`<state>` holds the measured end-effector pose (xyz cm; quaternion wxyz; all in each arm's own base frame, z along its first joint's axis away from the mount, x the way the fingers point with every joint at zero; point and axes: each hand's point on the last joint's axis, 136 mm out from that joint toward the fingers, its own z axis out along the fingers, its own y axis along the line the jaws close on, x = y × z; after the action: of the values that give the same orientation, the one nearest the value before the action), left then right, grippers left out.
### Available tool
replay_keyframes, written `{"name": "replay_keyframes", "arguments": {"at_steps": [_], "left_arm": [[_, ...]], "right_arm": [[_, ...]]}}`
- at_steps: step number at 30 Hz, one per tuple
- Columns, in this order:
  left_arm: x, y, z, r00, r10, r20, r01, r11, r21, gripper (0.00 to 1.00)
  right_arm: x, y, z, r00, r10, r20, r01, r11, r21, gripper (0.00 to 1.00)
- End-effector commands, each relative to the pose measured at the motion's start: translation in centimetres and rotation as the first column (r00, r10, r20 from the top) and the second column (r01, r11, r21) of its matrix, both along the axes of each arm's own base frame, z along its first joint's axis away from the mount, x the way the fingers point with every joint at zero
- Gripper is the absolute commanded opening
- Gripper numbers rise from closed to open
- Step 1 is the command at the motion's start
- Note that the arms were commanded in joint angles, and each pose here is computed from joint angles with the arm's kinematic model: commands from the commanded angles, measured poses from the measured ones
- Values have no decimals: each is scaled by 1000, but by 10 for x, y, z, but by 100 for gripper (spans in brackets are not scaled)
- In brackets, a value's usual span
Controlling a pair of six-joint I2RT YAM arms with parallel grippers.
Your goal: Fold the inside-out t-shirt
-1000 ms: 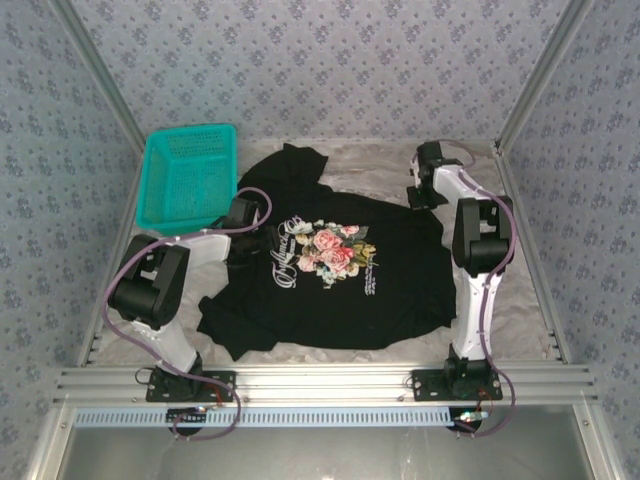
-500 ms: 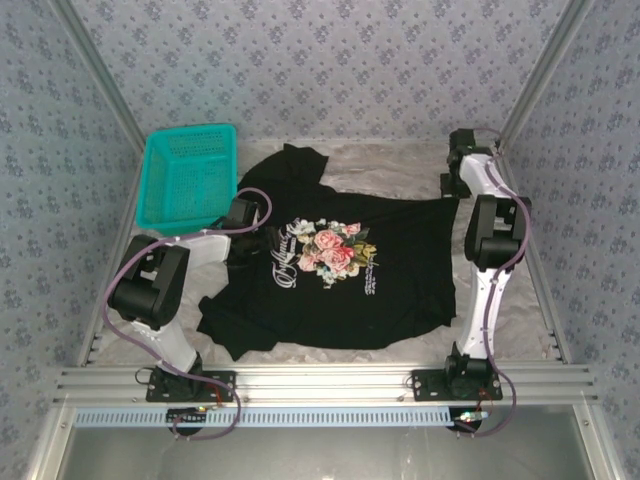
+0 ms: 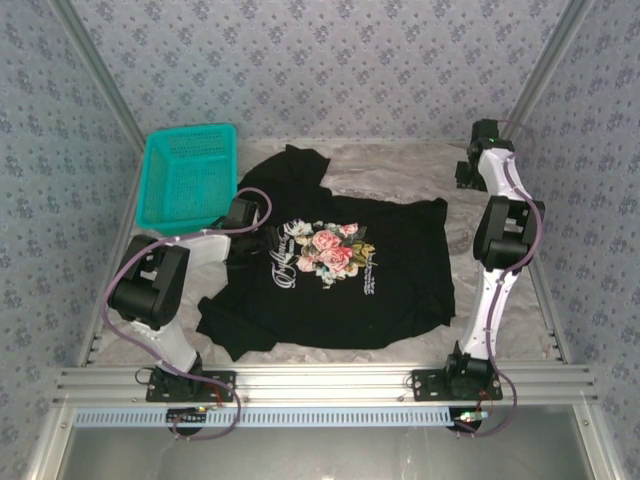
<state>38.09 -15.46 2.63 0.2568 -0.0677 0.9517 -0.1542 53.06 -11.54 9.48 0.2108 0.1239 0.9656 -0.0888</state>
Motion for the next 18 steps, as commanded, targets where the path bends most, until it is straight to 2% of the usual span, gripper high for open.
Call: {"name": "replay_keyframes", "arguments": {"at_steps": [1,5,8,13,18], "left_arm": [[-56,25,-47,967,22,-253,1,996,92,58],[-47,14,-34,976,5,-217,7,998,56,60],[-32,-2,-11,988,-28,-154,30,999,15,63],[-1,-35,46,997,-75,24,77,995,-68,65],[14,-40,75,992,-62,110,71,994,-83,66]], "right_arm": [[5,14,19,999,19,44,-22,998,58,40],[-2,52,15,994,84,64,-92,987,133,41],[-14,96,12,980,178,88,-191,965,178,41],[-44,155,29,949,291,121,-303,948,96,41],[-74,172,26,943,327,64,-330,943,40,41]]}}
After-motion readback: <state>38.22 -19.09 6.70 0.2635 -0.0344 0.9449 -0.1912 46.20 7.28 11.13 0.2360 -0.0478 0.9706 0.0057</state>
